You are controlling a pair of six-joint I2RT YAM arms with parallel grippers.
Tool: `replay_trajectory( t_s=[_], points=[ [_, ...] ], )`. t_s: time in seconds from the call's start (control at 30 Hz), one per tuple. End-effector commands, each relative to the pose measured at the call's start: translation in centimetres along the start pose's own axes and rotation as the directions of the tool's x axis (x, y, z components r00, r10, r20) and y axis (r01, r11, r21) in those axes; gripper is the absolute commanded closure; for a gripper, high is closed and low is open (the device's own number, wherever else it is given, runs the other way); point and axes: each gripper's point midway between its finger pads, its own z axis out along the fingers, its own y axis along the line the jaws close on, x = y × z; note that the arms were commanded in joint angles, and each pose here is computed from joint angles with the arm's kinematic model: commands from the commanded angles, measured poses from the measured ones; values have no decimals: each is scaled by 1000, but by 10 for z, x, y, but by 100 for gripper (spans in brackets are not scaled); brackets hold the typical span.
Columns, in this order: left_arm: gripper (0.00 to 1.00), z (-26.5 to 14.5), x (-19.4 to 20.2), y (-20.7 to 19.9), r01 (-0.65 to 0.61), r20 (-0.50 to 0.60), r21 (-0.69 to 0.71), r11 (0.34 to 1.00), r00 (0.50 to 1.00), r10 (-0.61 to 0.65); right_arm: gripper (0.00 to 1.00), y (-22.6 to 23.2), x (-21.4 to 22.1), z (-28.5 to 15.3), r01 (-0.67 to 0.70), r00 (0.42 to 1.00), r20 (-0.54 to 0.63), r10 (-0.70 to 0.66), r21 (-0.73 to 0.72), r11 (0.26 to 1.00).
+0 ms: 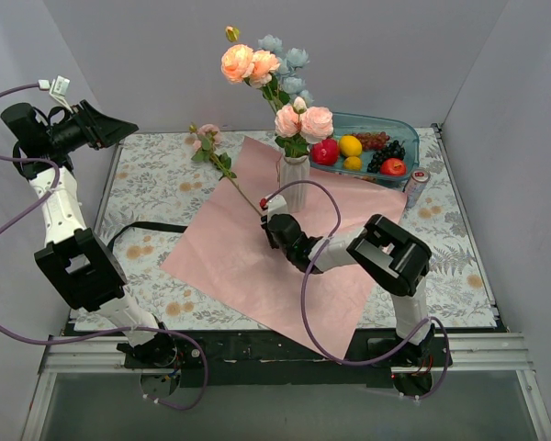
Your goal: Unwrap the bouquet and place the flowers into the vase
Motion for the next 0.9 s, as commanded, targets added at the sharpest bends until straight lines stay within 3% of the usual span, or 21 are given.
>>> replay_trajectory(
  t_s=[0.0, 0.2, 0.57, 0.7, 0.77, 0.8, 0.87],
  points=[
    [2, -7, -6, -27, -73, 8, 14, 997, 997, 73, 76, 1, -1, -13, -14, 1000, 0, 14, -30, 999],
    [2, -8, -6, -29, -76, 10, 13, 997, 997, 76, 99, -1, 2, -24, -10, 1000, -10, 9, -41, 999],
    [2, -8, -8, -29, -73, 15, 14, 997, 997, 73, 99, 30, 31, -101, 74, 994, -59, -87, -193, 978],
    [2, -8, -5, -31, -76, 14, 17, 997, 997, 76, 99, 40, 18, -103, 115, 991, -52, -126, -183, 976],
    [2, -8, -5, -32, -77, 14, 17, 997, 997, 77, 93, 40, 10, -95, 160, 985, -44, -168, -160, 974],
    [2, -8, -4, -32, -79, 14, 17, 997, 997, 79, 78, 45, -19, -86, 160, 987, 5, -161, -137, 978],
    [2, -9, -5, -34, -82, 13, 20, 996, 997, 82, 63, 42, -30, -63, 200, 980, 6, -200, -116, 973]
  ],
)
